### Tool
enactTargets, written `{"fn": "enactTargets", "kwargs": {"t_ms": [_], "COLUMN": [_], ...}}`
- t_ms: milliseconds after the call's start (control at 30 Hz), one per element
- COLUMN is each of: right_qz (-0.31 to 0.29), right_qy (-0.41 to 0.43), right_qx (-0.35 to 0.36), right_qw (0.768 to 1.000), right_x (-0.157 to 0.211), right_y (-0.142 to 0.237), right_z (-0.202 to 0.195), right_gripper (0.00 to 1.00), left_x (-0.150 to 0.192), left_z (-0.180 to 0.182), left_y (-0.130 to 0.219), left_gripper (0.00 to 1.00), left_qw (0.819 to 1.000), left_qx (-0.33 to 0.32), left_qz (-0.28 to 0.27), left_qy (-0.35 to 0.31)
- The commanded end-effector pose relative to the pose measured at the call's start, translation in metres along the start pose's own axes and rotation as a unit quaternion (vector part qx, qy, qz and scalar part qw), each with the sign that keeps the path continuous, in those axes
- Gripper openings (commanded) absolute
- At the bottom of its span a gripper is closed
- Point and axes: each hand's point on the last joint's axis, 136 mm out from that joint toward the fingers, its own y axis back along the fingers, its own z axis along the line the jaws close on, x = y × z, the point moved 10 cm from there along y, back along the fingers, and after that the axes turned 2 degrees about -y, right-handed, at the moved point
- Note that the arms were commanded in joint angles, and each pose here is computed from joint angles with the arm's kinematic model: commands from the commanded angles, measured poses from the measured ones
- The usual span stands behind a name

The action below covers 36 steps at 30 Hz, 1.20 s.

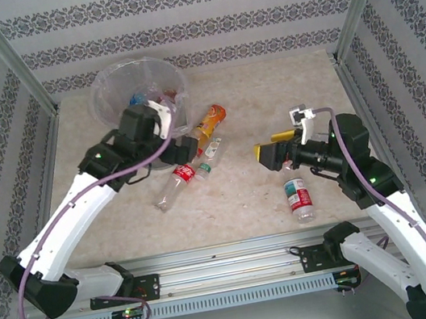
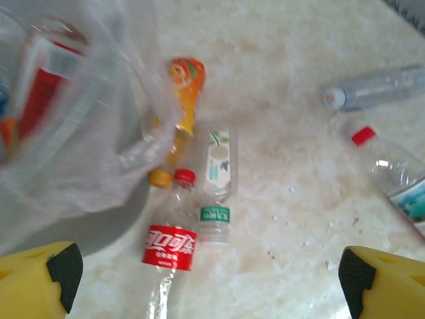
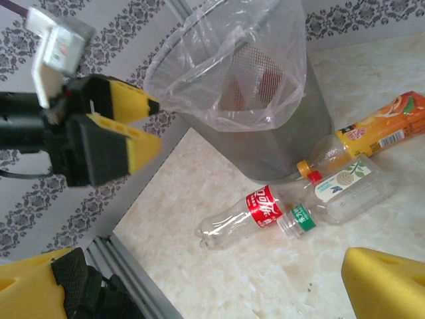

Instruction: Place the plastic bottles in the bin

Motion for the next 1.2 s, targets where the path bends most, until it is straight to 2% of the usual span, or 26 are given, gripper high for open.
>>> {"fn": "enactTargets", "kwargs": {"t_ms": [0, 233, 367, 567, 667, 967, 1167], "right_qz": [0.024, 0.038, 0.044, 0.041, 0.045, 0.046, 0.049], "right_qy": [0.004, 0.004, 0.004, 0.006, 0.001, -0.002, -0.005], "right_qx": [-0.019, -0.035, -0.035, 0.022, 0.022, 0.026, 0.037], "right_qw": [1.0, 0.999, 0.998, 0.999, 0.999, 0.999, 0.998], "right_x": [0.01, 0.018, 0.021, 0.029, 0.031, 0.033, 0.035], "right_y": [0.0, -0.001, -0.002, 0.002, 0.0, 0.0, 0.0], "right_z": [0.002, 0.003, 0.003, -0.006, -0.008, -0.01, -0.012], "right_gripper": [0.98, 0.98, 0.98, 0.98, 0.98, 0.98, 0.98], "left_x": [0.004, 0.019, 0.026, 0.045, 0.054, 0.072, 0.088], "left_z": [-0.015, -0.03, -0.034, -0.032, -0.032, -0.018, -0.017], "left_y": [-0.02, -0.078, -0.111, -0.151, -0.169, -0.199, -0.214], "left_gripper": [1.0, 1.0, 0.96, 0.92, 0.89, 0.77, 0.74], "left_qw": [1.0, 0.999, 0.996, 0.992, 0.988, 0.98, 0.972], "left_qx": [-0.02, -0.011, -0.012, -0.038, -0.041, -0.04, -0.03], "left_qz": [-0.002, 0.045, 0.081, 0.123, 0.145, 0.193, 0.231], "left_qy": [-0.003, -0.024, -0.019, -0.01, -0.012, 0.011, 0.005]}}
